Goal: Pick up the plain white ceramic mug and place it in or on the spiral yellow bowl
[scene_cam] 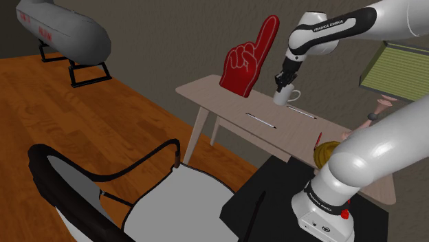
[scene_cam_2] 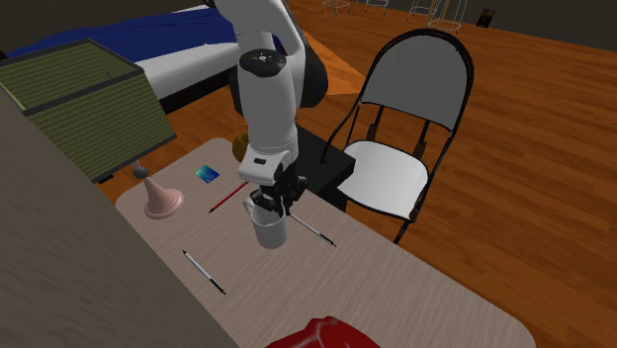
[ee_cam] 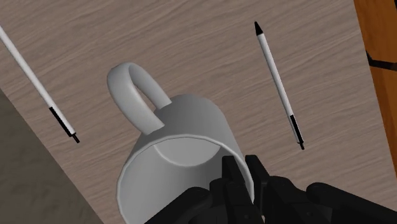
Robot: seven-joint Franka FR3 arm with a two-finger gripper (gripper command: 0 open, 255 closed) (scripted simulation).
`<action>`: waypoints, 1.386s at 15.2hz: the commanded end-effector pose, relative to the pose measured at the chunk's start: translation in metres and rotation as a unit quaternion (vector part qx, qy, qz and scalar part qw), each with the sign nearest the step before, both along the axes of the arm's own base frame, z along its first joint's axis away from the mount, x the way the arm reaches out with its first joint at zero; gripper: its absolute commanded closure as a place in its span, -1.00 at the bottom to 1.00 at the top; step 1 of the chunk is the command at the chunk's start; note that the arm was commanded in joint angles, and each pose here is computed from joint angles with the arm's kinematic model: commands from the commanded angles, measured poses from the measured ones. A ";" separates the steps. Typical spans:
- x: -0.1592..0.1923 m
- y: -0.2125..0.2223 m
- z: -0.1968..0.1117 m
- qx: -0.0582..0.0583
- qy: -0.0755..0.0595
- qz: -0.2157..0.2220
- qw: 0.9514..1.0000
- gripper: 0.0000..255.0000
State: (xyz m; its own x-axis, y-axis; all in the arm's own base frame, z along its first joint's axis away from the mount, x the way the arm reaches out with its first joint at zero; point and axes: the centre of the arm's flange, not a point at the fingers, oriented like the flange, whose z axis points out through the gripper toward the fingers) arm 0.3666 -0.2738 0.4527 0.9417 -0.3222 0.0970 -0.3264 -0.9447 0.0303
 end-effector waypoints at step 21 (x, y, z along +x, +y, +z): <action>-0.073 0.032 0.089 0.000 0.000 0.000 1.000 1.00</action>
